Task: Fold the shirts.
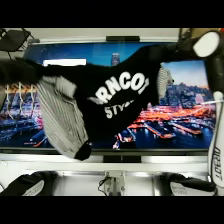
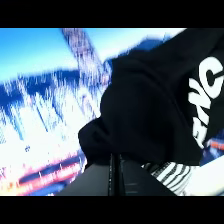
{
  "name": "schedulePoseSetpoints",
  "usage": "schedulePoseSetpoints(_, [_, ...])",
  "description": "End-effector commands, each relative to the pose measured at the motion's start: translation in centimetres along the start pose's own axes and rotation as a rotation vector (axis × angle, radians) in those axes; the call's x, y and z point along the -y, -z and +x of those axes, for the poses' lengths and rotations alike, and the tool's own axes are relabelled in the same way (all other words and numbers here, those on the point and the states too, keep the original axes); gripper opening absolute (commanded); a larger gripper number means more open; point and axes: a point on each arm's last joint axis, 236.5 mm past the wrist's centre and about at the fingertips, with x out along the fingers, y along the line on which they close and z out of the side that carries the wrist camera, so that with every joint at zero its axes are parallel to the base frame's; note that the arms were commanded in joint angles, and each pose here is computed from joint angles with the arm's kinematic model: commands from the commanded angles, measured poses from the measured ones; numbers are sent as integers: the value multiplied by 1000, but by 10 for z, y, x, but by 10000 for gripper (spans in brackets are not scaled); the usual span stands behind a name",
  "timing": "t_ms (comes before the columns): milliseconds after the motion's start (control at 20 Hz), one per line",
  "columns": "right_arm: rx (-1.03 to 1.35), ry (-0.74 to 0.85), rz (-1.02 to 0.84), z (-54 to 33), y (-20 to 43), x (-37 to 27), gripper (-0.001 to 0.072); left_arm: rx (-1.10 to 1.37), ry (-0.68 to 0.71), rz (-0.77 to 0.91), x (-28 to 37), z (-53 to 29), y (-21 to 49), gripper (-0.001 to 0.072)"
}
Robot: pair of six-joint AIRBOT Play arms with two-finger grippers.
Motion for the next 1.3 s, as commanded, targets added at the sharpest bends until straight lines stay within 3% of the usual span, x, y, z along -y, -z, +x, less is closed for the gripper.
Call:
schedulePoseSetpoints(0, [22, -19, 5, 61, 1, -10, 63, -224, 0, -111, -19, 64, 97, 56])
schedulePoseSetpoints(150, [302, -31, 27, 99, -54, -24, 62, -339, 5, -174, -24, 87, 154, 56])
schedulePoseSetpoints(250, [382, -78, 164, 127, -61, -35, 62, -408, 1, -207, -28, 96, 187, 56])
schedulePoseSetpoints(400, [115, -99, 230, 189, 19, -49, 63, -417, -23, -261, -35, 107, 207, 57])
schedulePoseSetpoints(550, [-163, -81, 119, 199, 90, -50, 62, -383, -36, -265, -39, 111, 200, 57])
schedulePoseSetpoints(750, [-252, 124, -64, 142, 89, 3, 63, -378, -76, -241, -56, 107, 198, 57])
schedulePoseSetpoints(950, [-300, 306, -59, 23, 73, 52, 63, -324, -83, -226, -59, 90, 168, 55])
schedulePoseSetpoints(1050, [-377, 339, -1, -19, 110, 67, 63, -338, -78, -226, -56, 91, 176, 55])
schedulePoseSetpoints(1250, [-501, 338, 174, -41, 269, 63, 71, -543, -40, -274, -31, 108, 267, 55])
